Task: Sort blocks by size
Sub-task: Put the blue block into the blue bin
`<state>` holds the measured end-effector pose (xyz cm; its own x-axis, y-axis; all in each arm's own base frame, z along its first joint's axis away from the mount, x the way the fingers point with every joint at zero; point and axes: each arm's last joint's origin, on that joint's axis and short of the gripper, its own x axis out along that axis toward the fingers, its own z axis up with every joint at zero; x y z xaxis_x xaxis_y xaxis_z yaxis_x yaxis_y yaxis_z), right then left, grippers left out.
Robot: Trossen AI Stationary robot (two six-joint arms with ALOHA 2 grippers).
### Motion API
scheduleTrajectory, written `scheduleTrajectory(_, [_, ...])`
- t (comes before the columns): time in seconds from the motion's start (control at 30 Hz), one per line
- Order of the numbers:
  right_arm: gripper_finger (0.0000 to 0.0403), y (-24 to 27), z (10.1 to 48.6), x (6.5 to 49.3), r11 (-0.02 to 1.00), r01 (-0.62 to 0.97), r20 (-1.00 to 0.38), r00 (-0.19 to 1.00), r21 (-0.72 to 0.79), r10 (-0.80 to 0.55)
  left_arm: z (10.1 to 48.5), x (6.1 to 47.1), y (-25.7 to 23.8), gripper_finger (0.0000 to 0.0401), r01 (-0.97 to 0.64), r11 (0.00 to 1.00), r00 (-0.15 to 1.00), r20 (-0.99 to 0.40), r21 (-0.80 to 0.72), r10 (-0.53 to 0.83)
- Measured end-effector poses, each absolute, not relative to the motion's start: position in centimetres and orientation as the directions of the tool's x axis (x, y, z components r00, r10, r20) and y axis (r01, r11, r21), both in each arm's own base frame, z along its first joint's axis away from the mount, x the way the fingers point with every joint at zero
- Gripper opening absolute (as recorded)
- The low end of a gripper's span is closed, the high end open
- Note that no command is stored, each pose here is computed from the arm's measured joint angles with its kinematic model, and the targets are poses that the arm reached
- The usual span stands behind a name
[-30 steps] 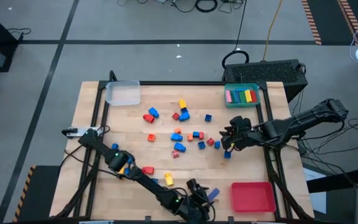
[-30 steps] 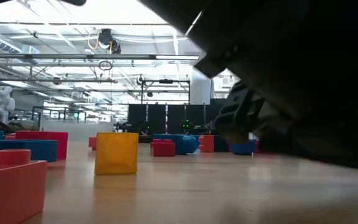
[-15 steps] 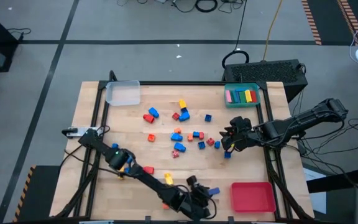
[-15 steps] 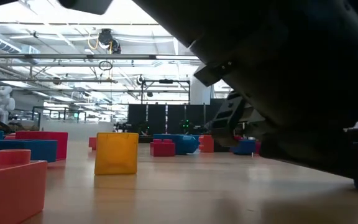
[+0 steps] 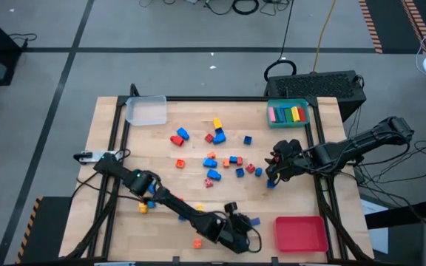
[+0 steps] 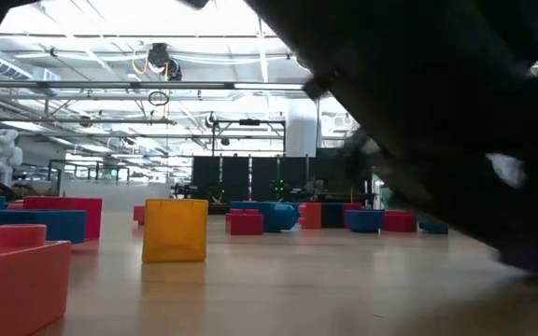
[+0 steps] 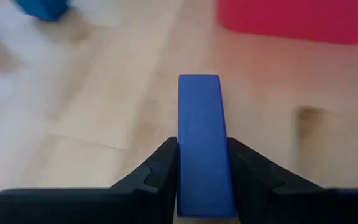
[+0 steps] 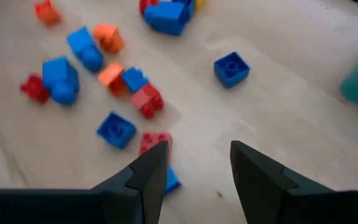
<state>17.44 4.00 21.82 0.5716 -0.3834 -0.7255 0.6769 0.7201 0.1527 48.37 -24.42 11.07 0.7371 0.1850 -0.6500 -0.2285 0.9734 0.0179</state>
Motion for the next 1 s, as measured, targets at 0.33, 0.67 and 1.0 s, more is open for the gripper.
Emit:
scheduleTrajectory(0.33, [0.0160,6.6,21.7,16.9,0.948,0.315,-0.779,0.606,0.050,-0.160,16.7,48.4,-20.0,0.0113,-0.212,0.962,0.690,-0.671,0.172,0.272])
scheduleTrajectory(0.67, [0.0160,9.0,22.9,17.8,0.998,-0.018,-0.653,0.757,-0.066,-0.029,21.8,48.2,-15.2,0.0113,-0.198,0.941,0.662,-0.670,0.276,0.336])
scheduleTrajectory(1.0, [0.0216,8.6,22.2,19.2,0.964,-0.039,-0.633,0.761,-0.264,-0.142,23.0,49.0,-11.1,0.0113,-0.140,0.953,0.658,-0.694,0.270,0.293])
